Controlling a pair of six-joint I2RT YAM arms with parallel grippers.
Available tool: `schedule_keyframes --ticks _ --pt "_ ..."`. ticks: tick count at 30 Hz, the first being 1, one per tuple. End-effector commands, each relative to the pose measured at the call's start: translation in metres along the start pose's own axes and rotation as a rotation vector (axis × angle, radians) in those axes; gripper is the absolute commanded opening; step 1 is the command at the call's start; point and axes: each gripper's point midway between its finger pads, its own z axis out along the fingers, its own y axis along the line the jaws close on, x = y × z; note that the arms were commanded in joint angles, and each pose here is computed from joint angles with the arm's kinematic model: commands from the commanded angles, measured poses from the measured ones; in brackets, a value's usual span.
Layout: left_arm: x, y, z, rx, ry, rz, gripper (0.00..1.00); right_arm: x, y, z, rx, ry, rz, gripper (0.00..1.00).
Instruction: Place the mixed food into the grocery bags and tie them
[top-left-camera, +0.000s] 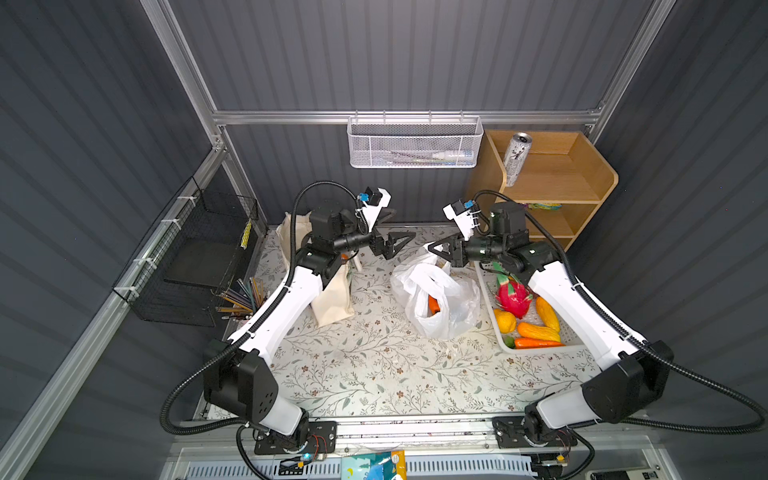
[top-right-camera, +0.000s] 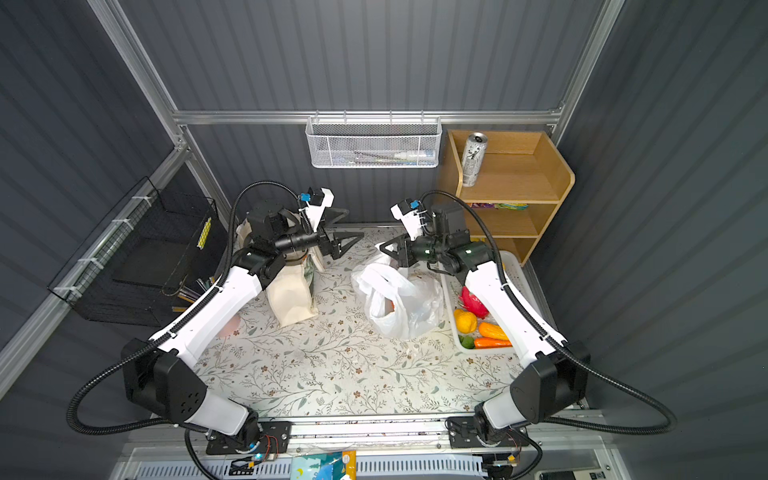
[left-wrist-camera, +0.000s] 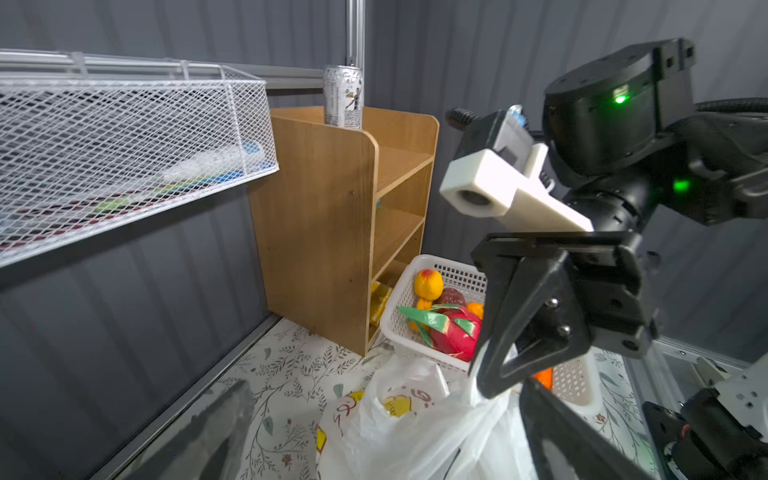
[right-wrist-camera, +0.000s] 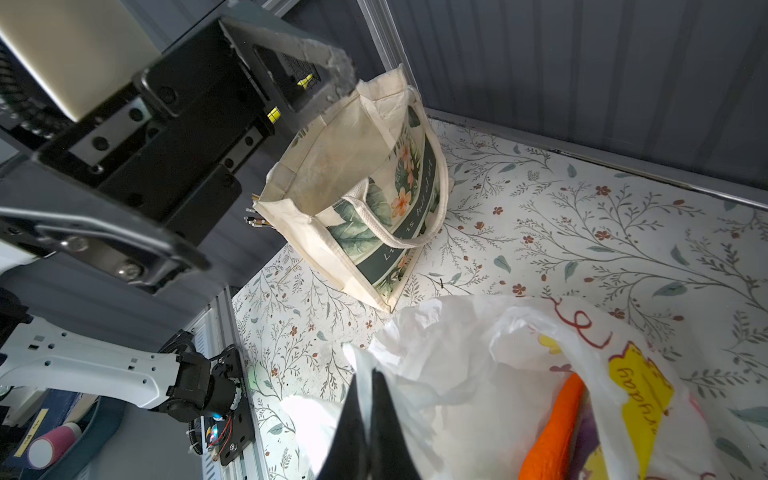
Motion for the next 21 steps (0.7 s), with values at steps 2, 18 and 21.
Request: schedule_keyframes --ticks 2,18,21 --pt "0.012 -0.031 -0.005 0.202 0.113 -0.018 1.00 -0.006 -0.001 -0.001 0.004 -0.010 0.002 0.00" --pt "0.079 -0.044 0.026 0.201 0.364 0.001 1.00 -0.007 -0.007 -0.001 0.005 -0.024 0.013 0.00" --pt "0.086 -0.032 0.034 0.148 0.374 0.034 1.00 -0.005 -0.006 0.000 -0.002 -0.025 0.018 0.00"
